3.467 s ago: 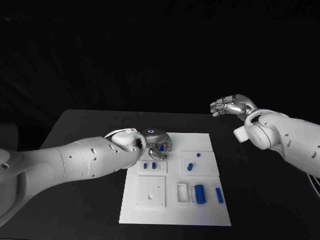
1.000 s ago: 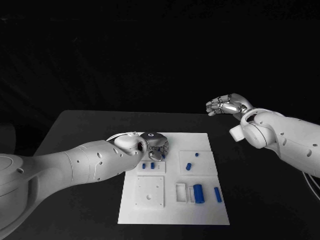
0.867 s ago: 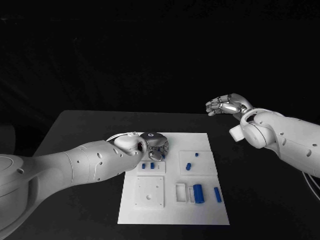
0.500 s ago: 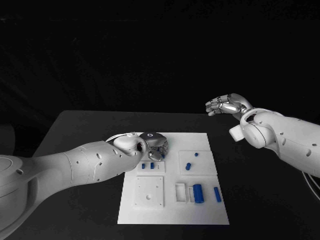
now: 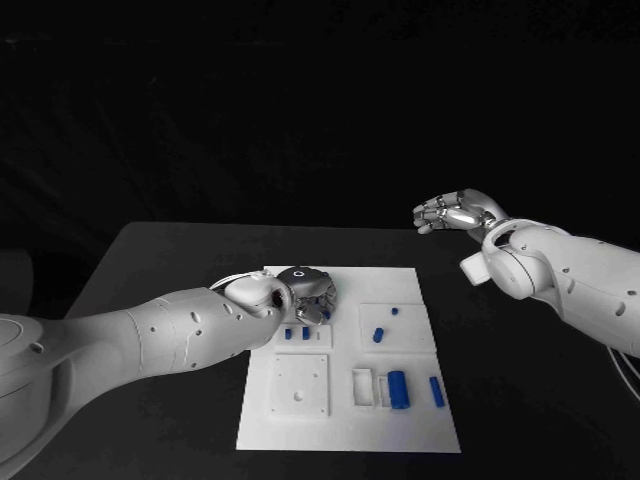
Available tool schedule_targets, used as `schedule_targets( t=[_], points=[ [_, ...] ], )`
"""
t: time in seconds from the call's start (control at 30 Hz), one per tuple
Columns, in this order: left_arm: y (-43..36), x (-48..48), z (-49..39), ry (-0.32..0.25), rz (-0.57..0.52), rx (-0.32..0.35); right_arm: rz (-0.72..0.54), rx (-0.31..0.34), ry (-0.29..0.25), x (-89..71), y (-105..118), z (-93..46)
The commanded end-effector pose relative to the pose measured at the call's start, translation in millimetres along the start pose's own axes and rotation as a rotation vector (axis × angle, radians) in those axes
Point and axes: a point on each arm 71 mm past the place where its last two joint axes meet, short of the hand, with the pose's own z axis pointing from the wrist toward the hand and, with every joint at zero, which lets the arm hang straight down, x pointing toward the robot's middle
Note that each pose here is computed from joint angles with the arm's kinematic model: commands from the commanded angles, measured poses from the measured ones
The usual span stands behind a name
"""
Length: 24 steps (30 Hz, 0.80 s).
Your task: Assemble the parts on the task board
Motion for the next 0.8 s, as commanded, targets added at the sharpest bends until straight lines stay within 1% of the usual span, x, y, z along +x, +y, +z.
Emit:
schedule_targets(
  t=[0.03,0.17,0.3,0.43,0.47,0.57,0.73,0.8],
  points=[
    [0.2,3.3,-2.5,-0.011,-0.021,0.004,-0.005,-0.014,0.008,0.8,1,0.0],
    [1.2,2.0,-4.2,-0.024,-0.028,0.005,-0.005,-0.014,0.009,0.9,1,-0.1],
    [3.5,-0.5,-8.1,-0.042,-0.044,0.002,-0.005,-0.013,0.008,0.4,1,-0.3],
    [5.2,-8.9,-9.2,-0.078,-0.085,0.003,-0.005,-0.014,0.009,0.5,1,-0.4],
    [5.2,-10.0,-9.5,-0.084,-0.089,0.004,-0.005,-0.014,0.009,0.4,1,-0.4],
    [4.3,-18.0,-10.4,-0.108,-0.112,0.008,-0.005,-0.014,0.009,0.6,1,-0.3],
    [4.3,-25.8,-14.6,-0.128,-0.143,0.011,-0.006,-0.012,0.008,-0.6,0,-0.7],
    [5.6,-26.7,-17.4,-0.123,-0.154,0.007,-0.005,-0.012,0.009,-0.1,1,-0.6]
  ],
)
